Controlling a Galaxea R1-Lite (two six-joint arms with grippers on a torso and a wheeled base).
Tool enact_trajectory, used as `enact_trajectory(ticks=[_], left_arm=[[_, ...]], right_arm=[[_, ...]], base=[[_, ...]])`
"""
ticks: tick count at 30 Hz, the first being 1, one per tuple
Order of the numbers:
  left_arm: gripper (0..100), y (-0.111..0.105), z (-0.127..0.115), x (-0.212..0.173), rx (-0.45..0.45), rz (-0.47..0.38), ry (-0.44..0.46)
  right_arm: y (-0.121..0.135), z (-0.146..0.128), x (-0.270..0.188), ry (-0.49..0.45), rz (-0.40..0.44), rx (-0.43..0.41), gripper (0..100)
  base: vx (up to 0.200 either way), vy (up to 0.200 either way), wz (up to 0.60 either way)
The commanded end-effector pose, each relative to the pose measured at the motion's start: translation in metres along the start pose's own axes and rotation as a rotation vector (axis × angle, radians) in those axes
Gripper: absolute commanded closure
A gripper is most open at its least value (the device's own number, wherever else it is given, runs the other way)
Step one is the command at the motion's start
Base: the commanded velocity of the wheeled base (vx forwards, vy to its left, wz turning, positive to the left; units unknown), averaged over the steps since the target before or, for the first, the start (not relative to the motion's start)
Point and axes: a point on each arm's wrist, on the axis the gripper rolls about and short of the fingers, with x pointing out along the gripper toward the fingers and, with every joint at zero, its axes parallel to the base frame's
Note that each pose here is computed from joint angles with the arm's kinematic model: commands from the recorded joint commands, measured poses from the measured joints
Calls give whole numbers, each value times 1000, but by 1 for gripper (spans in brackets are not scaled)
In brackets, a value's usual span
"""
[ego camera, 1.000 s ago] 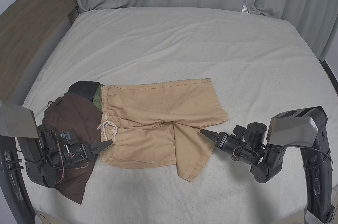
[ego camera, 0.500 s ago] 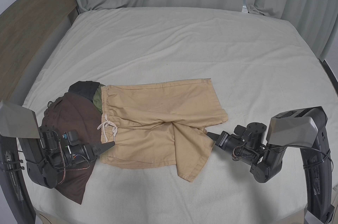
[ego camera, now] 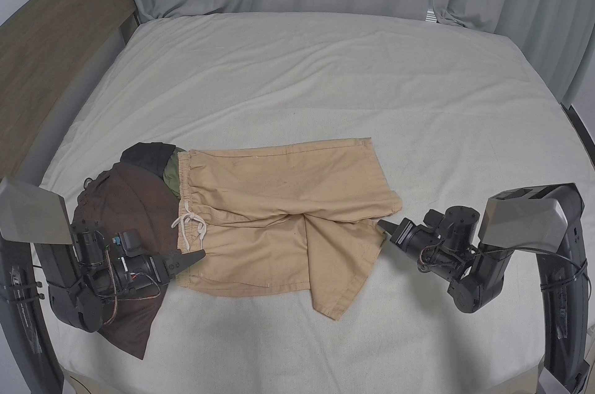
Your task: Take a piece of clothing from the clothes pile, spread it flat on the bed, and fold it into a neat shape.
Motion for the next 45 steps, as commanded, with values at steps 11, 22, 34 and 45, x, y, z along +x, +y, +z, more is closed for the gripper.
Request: enact_trajectory(ticks=[11, 22, 34, 45], left_arm=[[0, -2, -3, 3, -1, -8, 12], [0, -3, -3, 3, -4, -9, 12], [0, -3, -2, 5, -6, -10, 10], [0, -2, -3, 5, -6, -8, 13]], right_arm=[[-1, 31, -3, -92, 10, -13, 100], [-10, 45, 0, -138, 3, -39, 100], [-15, 54, 11, -189, 14, -48, 100], [-13, 56, 12, -202, 18, -52, 0]], base=[[0, 0, 0], [0, 0, 0], [0, 0, 0], [0, 0, 0]])
